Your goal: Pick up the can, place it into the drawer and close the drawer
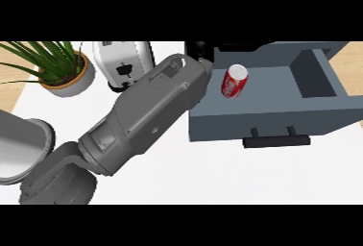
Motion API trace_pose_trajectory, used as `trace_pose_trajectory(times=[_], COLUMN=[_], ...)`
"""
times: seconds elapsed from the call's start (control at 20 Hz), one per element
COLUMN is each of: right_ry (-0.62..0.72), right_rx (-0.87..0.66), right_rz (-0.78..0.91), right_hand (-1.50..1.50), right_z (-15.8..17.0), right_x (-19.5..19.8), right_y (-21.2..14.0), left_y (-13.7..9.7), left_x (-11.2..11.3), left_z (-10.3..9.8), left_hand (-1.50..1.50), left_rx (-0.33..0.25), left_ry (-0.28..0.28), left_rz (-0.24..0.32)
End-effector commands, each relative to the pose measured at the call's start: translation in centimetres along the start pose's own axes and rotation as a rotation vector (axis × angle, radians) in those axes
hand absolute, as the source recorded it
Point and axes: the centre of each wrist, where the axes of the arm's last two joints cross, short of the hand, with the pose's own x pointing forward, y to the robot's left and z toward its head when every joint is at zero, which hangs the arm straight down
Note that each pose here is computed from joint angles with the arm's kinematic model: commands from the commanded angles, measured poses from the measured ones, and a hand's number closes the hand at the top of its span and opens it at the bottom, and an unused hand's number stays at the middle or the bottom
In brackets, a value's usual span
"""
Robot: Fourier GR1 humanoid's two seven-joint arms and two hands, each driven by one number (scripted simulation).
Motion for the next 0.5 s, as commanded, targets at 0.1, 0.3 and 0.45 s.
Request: trace_pose_trajectory(times=[0.1,0.3,0.45], right_ry=[-0.038,-0.045,-0.063], right_rx=[0.068,0.096,0.099], right_rz=[0.17,0.252,0.317], right_hand=[-1.5,-1.5,-1.5], right_z=[-3.0,-4.8,-6.1], right_x=[0.4,-0.6,0.0], right_y=[2.8,5.0,7.6], left_y=[-1.3,-0.3,-0.4], left_x=[1.8,1.4,1.5], left_z=[0.4,-0.7,-0.6], left_hand=[-1.5,-1.5,-1.5], left_rx=[0.005,-0.003,0.012], left_ry=[0.013,0.022,0.037], left_rz=[0.021,0.032,0.028])
